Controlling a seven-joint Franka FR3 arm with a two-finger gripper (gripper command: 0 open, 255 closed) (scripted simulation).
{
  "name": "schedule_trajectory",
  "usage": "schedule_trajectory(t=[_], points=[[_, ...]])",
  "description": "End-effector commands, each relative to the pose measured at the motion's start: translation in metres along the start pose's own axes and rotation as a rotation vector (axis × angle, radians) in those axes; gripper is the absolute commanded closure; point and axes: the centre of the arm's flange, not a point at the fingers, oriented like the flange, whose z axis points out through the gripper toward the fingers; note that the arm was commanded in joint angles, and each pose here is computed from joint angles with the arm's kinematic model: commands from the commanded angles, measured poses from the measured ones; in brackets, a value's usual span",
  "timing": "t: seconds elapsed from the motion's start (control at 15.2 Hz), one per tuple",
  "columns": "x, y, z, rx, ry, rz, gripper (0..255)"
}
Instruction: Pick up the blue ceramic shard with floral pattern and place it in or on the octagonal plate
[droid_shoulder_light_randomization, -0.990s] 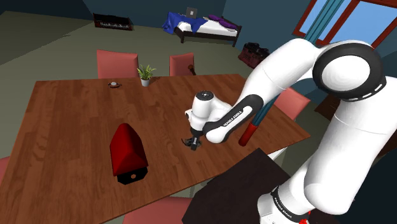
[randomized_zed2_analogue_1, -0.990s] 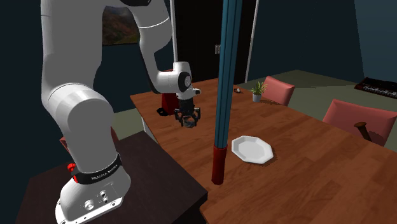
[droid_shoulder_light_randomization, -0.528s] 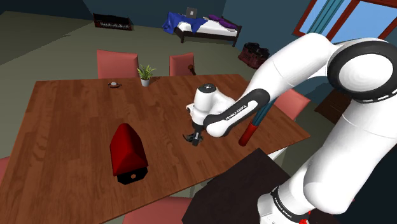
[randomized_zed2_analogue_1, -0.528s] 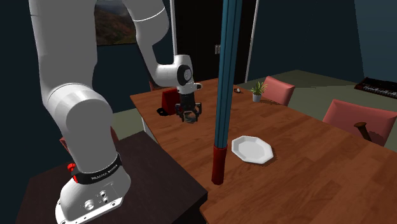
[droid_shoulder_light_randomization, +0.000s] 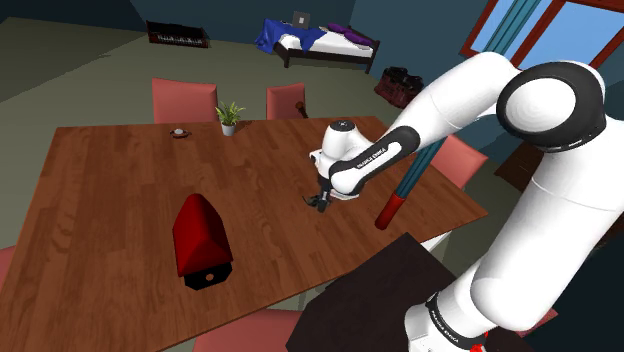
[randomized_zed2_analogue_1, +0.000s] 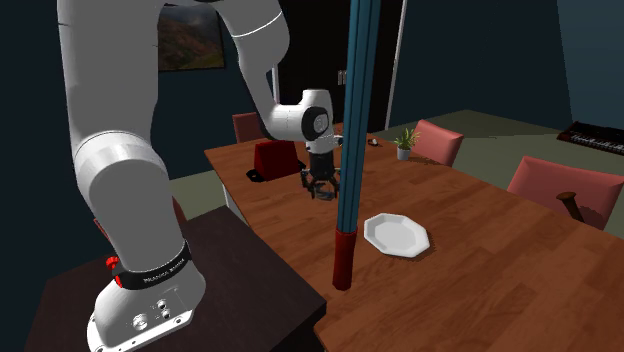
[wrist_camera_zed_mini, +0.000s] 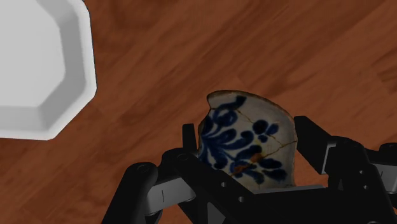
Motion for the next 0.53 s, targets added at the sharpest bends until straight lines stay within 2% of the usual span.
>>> schedule_trajectory(t=[0.0, 0.46], points=[[-0.008, 0.024, 0.005, 0.000, 0.000, -0.002, 255], [-0.036, 0.111, 0.019, 0.000, 0.000, -0.002, 255]])
